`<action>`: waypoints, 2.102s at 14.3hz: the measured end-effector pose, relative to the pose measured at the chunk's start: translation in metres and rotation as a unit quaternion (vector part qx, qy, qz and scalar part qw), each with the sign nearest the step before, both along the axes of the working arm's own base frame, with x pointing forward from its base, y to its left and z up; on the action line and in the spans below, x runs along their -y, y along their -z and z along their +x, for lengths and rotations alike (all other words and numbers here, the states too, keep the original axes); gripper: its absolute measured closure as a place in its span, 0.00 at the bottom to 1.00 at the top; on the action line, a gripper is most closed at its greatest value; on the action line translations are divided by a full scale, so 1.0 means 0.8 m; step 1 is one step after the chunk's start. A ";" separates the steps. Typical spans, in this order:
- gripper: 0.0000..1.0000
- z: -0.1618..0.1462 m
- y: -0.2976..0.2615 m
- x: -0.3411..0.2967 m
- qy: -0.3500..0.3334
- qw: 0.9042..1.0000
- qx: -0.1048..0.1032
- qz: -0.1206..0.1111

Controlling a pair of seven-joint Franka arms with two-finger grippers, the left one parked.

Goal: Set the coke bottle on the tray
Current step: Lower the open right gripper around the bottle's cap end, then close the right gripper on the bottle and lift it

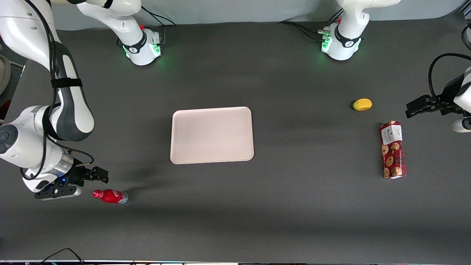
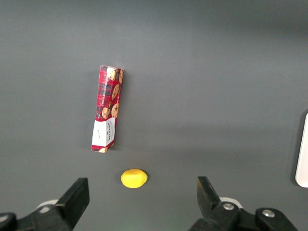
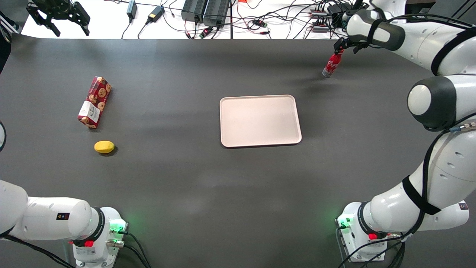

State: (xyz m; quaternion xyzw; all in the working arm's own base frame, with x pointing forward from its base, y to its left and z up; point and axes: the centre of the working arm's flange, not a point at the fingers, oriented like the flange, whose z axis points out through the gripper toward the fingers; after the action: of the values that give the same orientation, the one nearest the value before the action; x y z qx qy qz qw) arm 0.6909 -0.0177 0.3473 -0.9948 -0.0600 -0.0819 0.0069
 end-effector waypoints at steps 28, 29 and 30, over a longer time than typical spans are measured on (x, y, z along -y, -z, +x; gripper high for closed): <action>0.20 0.033 0.053 -0.002 -0.054 0.998 -0.002 -0.010; 0.33 0.033 0.053 -0.002 -0.054 0.998 -0.003 -0.011; 0.44 0.033 0.053 -0.002 -0.055 0.998 -0.002 -0.011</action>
State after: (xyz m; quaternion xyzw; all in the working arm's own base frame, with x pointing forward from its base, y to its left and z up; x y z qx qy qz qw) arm 0.7176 -0.0163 0.3046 -0.9902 -0.1152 -0.0784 0.0010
